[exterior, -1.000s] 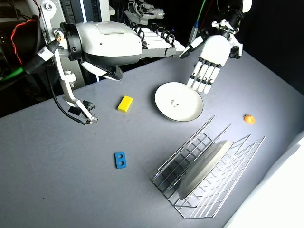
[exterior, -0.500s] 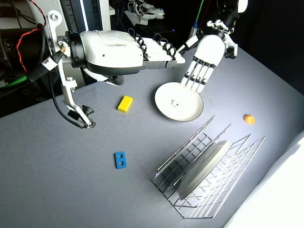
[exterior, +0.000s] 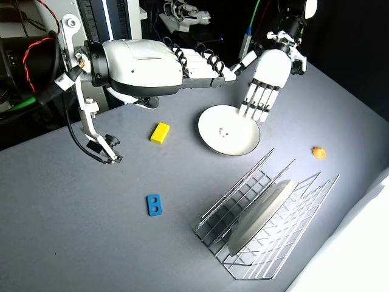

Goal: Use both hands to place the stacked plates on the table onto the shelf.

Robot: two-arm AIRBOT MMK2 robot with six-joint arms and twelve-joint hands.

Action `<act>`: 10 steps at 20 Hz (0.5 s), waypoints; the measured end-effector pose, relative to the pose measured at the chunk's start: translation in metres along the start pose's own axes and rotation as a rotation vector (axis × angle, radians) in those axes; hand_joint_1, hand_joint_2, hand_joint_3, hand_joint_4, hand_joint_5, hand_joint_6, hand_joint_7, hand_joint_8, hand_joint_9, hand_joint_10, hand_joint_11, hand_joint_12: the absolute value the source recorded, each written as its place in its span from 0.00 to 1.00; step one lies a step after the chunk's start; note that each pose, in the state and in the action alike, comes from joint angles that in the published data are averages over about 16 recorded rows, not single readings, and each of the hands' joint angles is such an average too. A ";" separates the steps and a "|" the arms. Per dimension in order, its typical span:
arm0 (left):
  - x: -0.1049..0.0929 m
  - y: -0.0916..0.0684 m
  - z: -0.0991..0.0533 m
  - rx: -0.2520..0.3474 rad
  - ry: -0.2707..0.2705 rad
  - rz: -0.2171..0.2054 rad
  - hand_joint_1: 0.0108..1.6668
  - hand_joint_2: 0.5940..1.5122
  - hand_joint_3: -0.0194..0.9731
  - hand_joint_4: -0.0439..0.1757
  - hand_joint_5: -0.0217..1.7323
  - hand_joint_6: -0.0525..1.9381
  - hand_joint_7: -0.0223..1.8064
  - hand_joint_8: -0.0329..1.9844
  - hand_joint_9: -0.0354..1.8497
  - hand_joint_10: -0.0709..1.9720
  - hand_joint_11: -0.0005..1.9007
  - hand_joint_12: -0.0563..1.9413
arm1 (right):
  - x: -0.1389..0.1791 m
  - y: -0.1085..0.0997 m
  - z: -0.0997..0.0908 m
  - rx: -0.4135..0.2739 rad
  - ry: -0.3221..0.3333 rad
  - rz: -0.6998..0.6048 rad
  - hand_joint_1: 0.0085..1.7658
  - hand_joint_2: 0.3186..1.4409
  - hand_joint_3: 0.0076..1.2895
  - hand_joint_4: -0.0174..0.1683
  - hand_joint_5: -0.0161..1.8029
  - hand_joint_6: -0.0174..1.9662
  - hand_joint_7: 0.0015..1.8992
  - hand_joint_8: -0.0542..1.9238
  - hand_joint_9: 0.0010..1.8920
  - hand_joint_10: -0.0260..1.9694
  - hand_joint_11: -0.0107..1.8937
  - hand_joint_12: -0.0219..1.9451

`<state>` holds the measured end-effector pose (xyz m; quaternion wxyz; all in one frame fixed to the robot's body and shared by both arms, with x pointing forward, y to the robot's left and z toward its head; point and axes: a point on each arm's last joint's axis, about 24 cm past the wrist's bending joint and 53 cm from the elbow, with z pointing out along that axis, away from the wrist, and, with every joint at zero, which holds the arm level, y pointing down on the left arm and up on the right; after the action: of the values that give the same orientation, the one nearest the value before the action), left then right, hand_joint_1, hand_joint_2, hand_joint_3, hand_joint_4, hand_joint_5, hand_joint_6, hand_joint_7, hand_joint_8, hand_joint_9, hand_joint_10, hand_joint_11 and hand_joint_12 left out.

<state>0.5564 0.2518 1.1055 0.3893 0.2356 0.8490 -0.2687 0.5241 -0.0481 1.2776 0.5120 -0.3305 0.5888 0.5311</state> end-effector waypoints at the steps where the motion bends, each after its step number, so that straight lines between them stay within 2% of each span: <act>1: 0.003 0.000 0.000 -0.003 0.007 -0.004 0.00 0.55 0.04 0.21 0.02 0.03 0.01 0.01 0.02 0.03 0.01 0.03 | 0.000 0.000 0.000 0.001 0.001 0.000 0.54 0.61 0.01 0.08 0.02 0.02 0.01 0.04 0.01 0.02 0.01 0.03; 10: 0.022 -0.004 0.000 -0.006 0.055 -0.035 0.00 0.55 0.04 0.21 0.02 0.03 0.01 0.01 0.01 0.02 0.01 0.03 | 0.009 -0.008 0.008 0.040 0.003 -0.064 0.58 0.58 0.01 0.08 0.02 0.02 0.00 0.04 0.01 0.02 0.01 0.02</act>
<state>0.5413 0.2525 1.0894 0.3616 0.2267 0.8643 -0.2663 0.5317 -0.0406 1.2675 0.5342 -0.3395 0.5894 0.5019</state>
